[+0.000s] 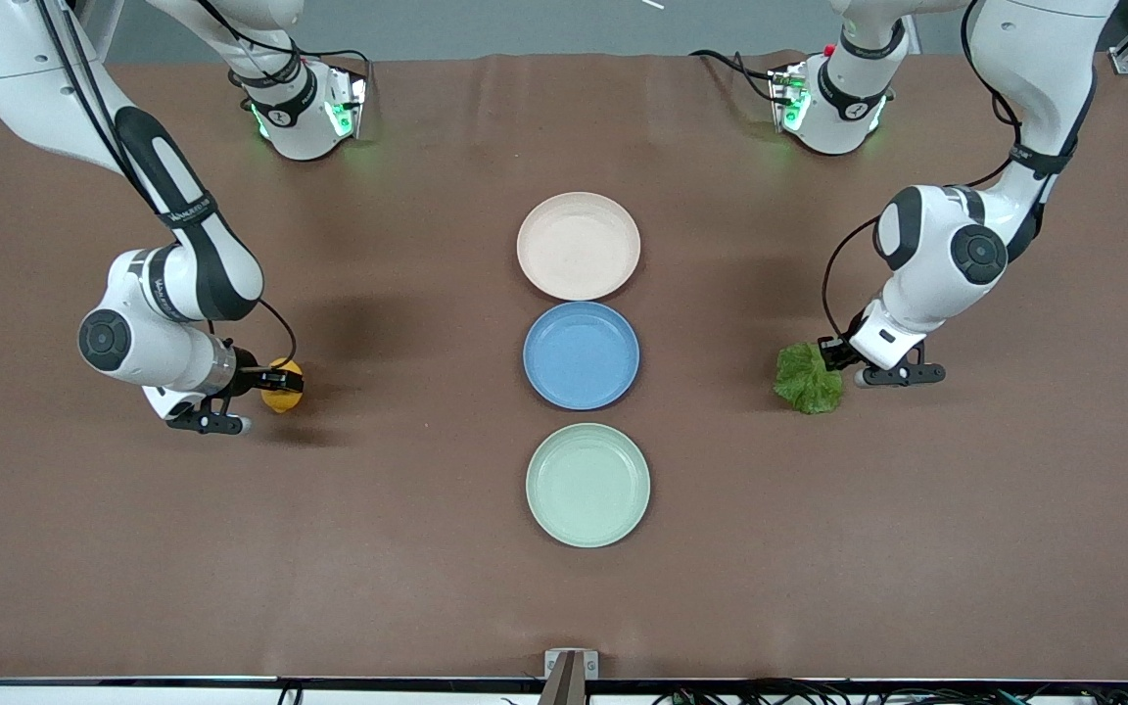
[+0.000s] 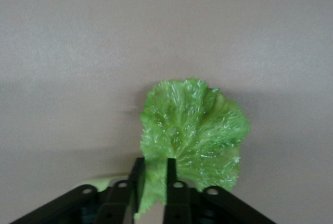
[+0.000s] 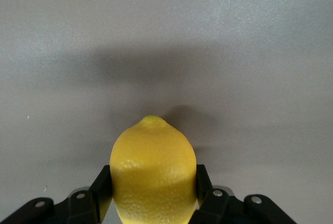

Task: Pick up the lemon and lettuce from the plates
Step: 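Release the lemon with the right gripper while the left gripper releases the lettuce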

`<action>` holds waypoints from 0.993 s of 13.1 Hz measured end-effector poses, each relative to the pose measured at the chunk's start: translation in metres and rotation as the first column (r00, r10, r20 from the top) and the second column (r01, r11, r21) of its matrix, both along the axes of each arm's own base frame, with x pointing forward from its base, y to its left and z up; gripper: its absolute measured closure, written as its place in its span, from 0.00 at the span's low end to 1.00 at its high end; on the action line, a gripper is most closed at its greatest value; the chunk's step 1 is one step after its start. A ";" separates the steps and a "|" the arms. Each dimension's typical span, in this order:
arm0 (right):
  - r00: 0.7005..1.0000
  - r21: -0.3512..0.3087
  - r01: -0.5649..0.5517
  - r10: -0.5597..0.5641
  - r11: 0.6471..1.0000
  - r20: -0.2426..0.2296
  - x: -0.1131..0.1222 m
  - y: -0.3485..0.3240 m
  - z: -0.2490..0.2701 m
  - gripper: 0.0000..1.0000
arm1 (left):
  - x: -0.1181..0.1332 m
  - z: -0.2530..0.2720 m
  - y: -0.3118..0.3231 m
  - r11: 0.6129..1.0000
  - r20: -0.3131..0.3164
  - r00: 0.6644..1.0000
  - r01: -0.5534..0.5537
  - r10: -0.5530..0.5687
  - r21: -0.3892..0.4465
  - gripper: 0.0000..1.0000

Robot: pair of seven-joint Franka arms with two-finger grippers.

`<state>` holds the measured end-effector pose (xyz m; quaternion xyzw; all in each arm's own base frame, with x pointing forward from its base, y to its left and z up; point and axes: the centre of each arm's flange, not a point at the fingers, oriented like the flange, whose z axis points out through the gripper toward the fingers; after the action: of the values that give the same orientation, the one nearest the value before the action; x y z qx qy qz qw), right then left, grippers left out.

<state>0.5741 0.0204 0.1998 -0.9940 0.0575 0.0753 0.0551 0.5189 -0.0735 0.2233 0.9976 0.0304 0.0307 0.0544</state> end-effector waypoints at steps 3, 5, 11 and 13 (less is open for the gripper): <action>1.000 0.002 -0.003 0.003 1.000 -0.007 -0.001 0.002 -0.004 0.33 | 0.010 0.042 -0.001 1.000 -0.033 0.999 0.012 -0.011 0.010 0.37; 1.000 0.002 -0.002 0.002 1.000 0.003 0.003 0.001 -0.001 0.16 | 0.015 0.102 0.000 0.999 -0.098 0.995 0.026 -0.024 0.025 0.17; 0.997 -0.053 -0.049 0.045 0.997 -0.063 0.047 -0.011 0.134 0.00 | 0.025 0.286 0.030 0.999 -0.145 0.989 -0.003 0.008 0.040 0.00; 0.997 -0.082 -0.049 0.044 0.995 -0.067 0.049 -0.019 0.206 0.00 | 0.030 0.326 0.033 0.999 -0.111 0.994 -0.002 0.008 0.050 0.00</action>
<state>0.6229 0.0016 0.4061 -0.9935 0.0393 0.1066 0.0097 0.5486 -0.0401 0.5493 0.9987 0.0351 -0.0238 0.0277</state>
